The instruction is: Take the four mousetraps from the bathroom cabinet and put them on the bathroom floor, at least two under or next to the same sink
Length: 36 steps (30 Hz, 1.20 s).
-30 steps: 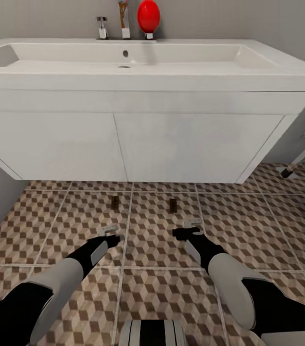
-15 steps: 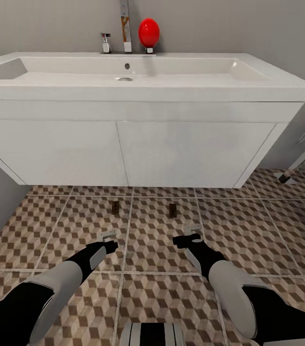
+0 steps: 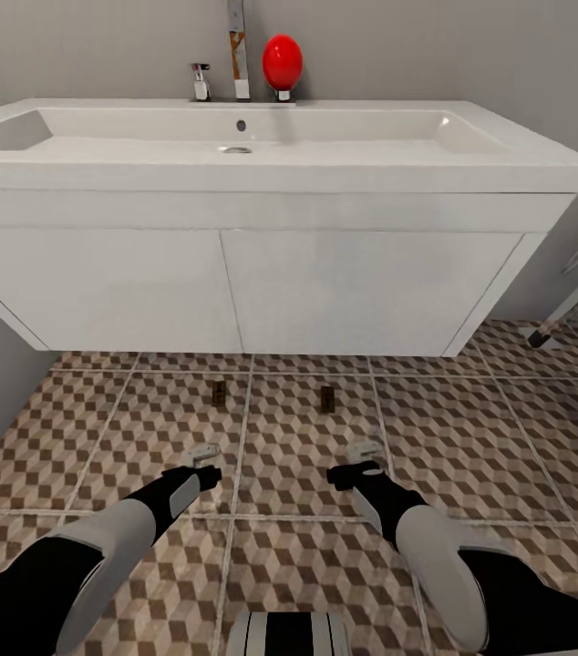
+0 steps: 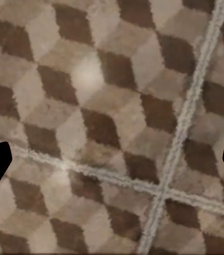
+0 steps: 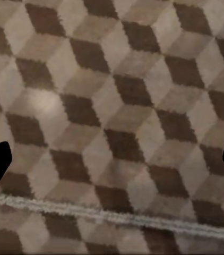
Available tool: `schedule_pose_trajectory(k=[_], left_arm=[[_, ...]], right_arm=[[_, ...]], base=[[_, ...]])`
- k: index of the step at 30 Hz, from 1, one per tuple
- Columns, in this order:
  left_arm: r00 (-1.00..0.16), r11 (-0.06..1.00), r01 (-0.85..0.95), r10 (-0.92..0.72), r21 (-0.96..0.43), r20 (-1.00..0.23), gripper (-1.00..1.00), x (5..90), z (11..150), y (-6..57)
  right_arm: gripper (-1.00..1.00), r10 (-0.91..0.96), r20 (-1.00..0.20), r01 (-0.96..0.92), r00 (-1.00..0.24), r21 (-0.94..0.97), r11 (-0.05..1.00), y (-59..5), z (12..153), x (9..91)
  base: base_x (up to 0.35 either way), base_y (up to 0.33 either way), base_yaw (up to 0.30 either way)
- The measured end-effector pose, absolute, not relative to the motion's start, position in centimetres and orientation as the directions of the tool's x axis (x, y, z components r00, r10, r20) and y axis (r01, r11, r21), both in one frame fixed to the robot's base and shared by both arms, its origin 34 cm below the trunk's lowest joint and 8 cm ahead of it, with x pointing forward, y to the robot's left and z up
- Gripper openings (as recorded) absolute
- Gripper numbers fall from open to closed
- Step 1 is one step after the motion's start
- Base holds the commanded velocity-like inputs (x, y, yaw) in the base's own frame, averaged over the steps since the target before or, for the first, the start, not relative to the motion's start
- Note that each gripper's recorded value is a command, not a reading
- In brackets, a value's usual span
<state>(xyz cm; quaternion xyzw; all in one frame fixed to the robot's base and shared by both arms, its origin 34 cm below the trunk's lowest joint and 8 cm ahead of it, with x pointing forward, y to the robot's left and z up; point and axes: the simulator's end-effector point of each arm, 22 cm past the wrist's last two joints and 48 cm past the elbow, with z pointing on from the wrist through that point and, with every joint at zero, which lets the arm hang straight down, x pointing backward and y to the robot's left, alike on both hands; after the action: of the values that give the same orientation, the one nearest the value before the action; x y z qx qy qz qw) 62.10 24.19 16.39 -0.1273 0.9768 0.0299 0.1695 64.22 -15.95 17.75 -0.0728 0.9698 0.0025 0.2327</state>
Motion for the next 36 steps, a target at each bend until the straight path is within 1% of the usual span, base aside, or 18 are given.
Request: schedule_pose_trajectory(k=[8,14,22,36], left_arm=[[-0.907,0.965,-0.260,-0.239,0.016,-0.346,1.00,62.1,17.7,24.2],[-0.916,0.966,-0.259,-0.237,0.025,-0.324,1.00,60.3,17.8,24.1],[-0.926,0.966,-0.257,-0.235,0.037,-0.295,1.00,57.2,17.6,24.1],[-0.928,0.967,-0.254,-0.234,0.033,-0.288,1.00,54.6,18.4,23.7]], right_arm=[[1.00,-0.141,-0.468,-0.144,-0.872,-0.030,0.989,-15.9,18.8,63.7],[1.00,-0.139,-0.494,-0.144,-0.858,-0.029,0.989,-15.7,19.7,63.5],[1.00,-0.143,-0.494,-0.149,-0.858,-0.026,0.988,-15.5,20.4,62.4],[1.00,-0.144,-0.501,-0.152,-0.854,-0.024,0.988,-15.4,21.5,60.4]], base=[[0.000,0.000,0.000],[0.000,0.000,0.000],[0.000,0.000,0.000],[0.000,0.000,0.000]])
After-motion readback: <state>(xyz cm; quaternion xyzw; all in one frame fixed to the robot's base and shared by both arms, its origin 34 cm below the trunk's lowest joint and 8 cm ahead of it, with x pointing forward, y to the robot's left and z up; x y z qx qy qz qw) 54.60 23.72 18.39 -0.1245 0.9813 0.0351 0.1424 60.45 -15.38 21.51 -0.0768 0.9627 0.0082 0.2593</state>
